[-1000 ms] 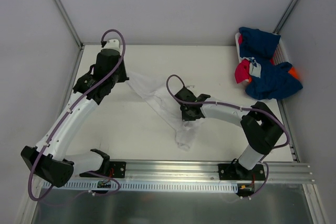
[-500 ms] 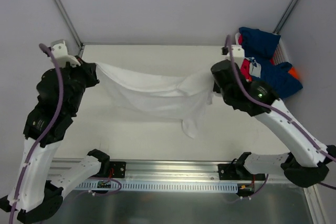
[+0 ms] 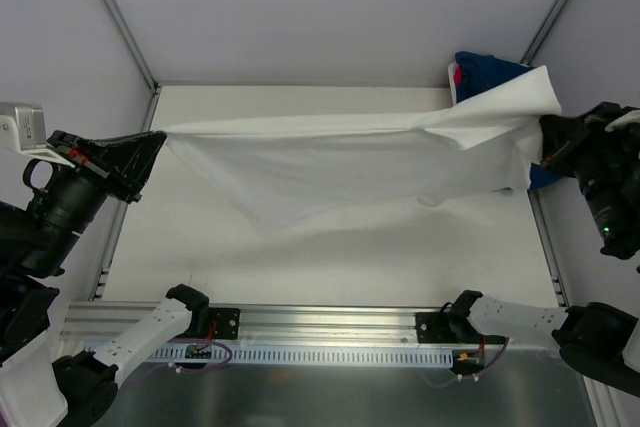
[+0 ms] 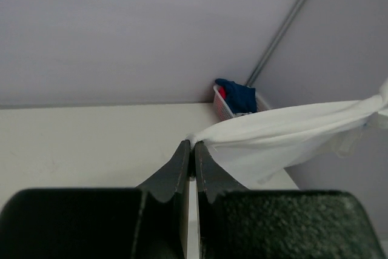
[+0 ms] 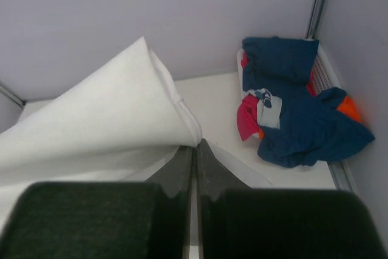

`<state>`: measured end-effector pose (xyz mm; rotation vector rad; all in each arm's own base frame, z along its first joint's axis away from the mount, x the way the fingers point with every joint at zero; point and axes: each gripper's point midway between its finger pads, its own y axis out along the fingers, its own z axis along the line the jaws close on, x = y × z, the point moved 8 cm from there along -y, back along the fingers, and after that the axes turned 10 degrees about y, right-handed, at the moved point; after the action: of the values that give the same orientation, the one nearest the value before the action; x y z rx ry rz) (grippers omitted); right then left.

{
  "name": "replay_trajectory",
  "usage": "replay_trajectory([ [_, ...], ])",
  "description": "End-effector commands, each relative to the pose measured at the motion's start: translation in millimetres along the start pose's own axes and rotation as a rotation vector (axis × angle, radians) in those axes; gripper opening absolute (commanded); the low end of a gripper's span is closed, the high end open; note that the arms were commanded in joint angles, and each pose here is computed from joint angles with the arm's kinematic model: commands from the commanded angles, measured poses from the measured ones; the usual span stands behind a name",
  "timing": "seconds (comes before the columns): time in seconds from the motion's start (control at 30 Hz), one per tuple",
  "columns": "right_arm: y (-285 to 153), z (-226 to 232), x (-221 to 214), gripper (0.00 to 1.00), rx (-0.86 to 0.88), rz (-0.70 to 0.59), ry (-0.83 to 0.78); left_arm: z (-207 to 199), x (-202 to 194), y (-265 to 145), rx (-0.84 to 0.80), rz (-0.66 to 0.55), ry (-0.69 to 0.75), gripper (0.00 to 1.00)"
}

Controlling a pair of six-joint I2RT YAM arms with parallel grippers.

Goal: Fold and stack the t-shirts
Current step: Flatten out the tshirt

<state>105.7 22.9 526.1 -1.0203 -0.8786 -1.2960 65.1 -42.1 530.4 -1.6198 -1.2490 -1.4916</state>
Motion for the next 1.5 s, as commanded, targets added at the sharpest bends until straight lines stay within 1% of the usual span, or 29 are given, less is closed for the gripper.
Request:
replay_trajectory([
  [0.0, -10.4, -9.6, 14.7, 0.03, 0.023, -0.023, -0.074, -10.3, -11.4, 2.6, -0.089, 0.091, -0.055, 0.00],
  [0.07, -8.2, -6.8, 15.5, 0.04, 0.022, -0.024, -0.080, -8.4, -15.6, 6.0, -0.070, 0.108, -0.062, 0.00],
  [0.23, 16.0, 6.2, -7.2, 0.06, -0.070, 0.016, -0.143, -0.2, -53.5, 42.3, 0.000, 0.256, -0.075, 0.00],
  [0.3, 34.2, 14.5, -30.3, 0.07, -0.123, 0.048, -0.179, 13.3, -81.4, 68.0, 0.119, 0.343, -0.064, 0.00],
  [0.37, 48.3, 25.5, -47.6, 0.07, -0.098, 0.079, -0.163, 25.3, -106.9, 92.3, 0.215, 0.409, -0.036, 0.00],
  [0.43, 72.8, 28.0, -80.8, 0.07, -0.127, 0.153, -0.174, 32.0, -129.1, 116.3, 0.258, 0.467, -0.010, 0.00],
  [0.47, 87.4, 38.8, -95.3, 0.07, -0.070, 0.199, -0.151, 34.8, -139.7, 128.2, 0.270, 0.480, 0.000, 0.00],
  [0.6, 163.4, 31.2, -158.2, 0.04, -0.172, 0.344, -0.156, 54.8, -189.3, 182.8, 0.387, 0.602, 0.088, 0.00],
  [0.63, 179.5, 28.2, -174.8, 0.03, -0.192, 0.388, -0.163, 63.4, -221.0, 206.4, 0.425, 0.696, 0.121, 0.00],
  [0.67, 211.8, 25.9, -200.0, 0.01, -0.210, 0.466, -0.163, 68.9, -229.9, 221.5, 0.449, 0.717, 0.135, 0.00],
  [0.7, 228.3, 23.9, -213.4, 0.00, -0.226, 0.504, -0.161, 75.5, -245.3, 235.4, 0.479, 0.756, 0.143, 0.00],
  [0.73, 246.0, 24.6, -219.6, 0.01, -0.235, 0.521, -0.154, 92.8, -285.7, 256.5, 0.543, 0.856, 0.164, 0.00],
  [0.77, 264.5, 20.4, -227.2, 0.03, -0.257, 0.542, -0.153, 99.3, -290.9, 272.2, 0.576, 0.851, 0.162, 0.00],
  [0.8, 280.4, 19.4, -237.3, 0.20, -0.281, 0.563, -0.166, 109.3, -306.1, 283.1, 0.631, 0.867, 0.170, 0.07],
  [0.83, 307.2, 13.5, -268.9, 0.37, -0.324, 0.634, -0.204, 127.7, -336.7, 294.8, 0.734, 0.904, 0.185, 0.25],
  [0.87, 324.4, 15.4, -261.4, 0.43, -0.333, 0.612, -0.199, 132.0, -336.7, 305.9, 0.766, 0.877, 0.178, 0.58],
  [0.9, 335.7, 14.6, -267.7, 0.50, -0.347, 0.624, -0.207, 136.7, -342.2, 310.9, 0.804, 0.869, 0.185, 0.98],
  [0.93, 351.5, 13.7, -276.1, 0.50, -0.365, 0.633, -0.215, 141.9, -347.6, 315.3, 0.848, 0.859, 0.213, 0.99],
  [1.0, 359.3, 11.5, -275.5, 0.52, -0.372, 0.623, -0.245, 143.0, -345.0, 314.8, 0.866, 0.842, 0.226, 0.99],
  [1.1, 357.5, 12.4, -262.7, 0.57, -0.359, 0.569, -0.260, 141.5, -325.1, 305.0, 0.884, 0.785, 0.239, 0.99],
  [1.13, 355.9, 13.4, -259.2, 0.57, -0.343, 0.559, -0.251, 137.4, -306.1, 299.9, 0.877, 0.735, 0.221, 0.99],
  [1.17, 349.2, 17.9, -251.0, 0.58, -0.307, 0.553, -0.233, 134.3, -308.2, 292.1, 0.849, 0.754, 0.204, 0.99],
  [1.2, 344.5, 16.7, -255.1, 0.57, -0.298, 0.566, -0.221, 126.6, -293.3, 284.9, 0.820, 0.720, 0.165, 0.99],
  [1.27, 336.2, 16.1, -258.8, 0.57, -0.276, 0.584, -0.197, 107.9, -299.9, 273.1, 0.719, 0.758, 0.111, 0.99],
  [1.3, 335.0, 15.6, -261.5, 0.57, -0.273, 0.591, -0.183, 96.6, -293.0, 266.5, 0.679, 0.746, 0.091, 0.99],
  [1.33, 334.5, 15.8, -265.0, 0.57, -0.264, 0.603, -0.176, 88.8, -303.2, 258.1, 0.649, 0.780, 0.091, 0.97],
  [1.4, 338.0, 16.1, -279.0, 0.55, -0.253, 0.641, -0.165, 54.2, -312.4, 250.1, 0.524, 0.817, 0.072, 0.90],
  [1.43, 339.8, 18.6, -284.3, 0.53, -0.229, 0.666, -0.154, 44.7, -323.8, 243.5, 0.485, 0.858, 0.062, 0.72],
  [1.47, 344.7, 18.0, -297.2, 0.46, -0.224, 0.701, -0.151, 23.0, -332.5, 239.2, 0.392, 0.898, 0.017, 0.59],
])
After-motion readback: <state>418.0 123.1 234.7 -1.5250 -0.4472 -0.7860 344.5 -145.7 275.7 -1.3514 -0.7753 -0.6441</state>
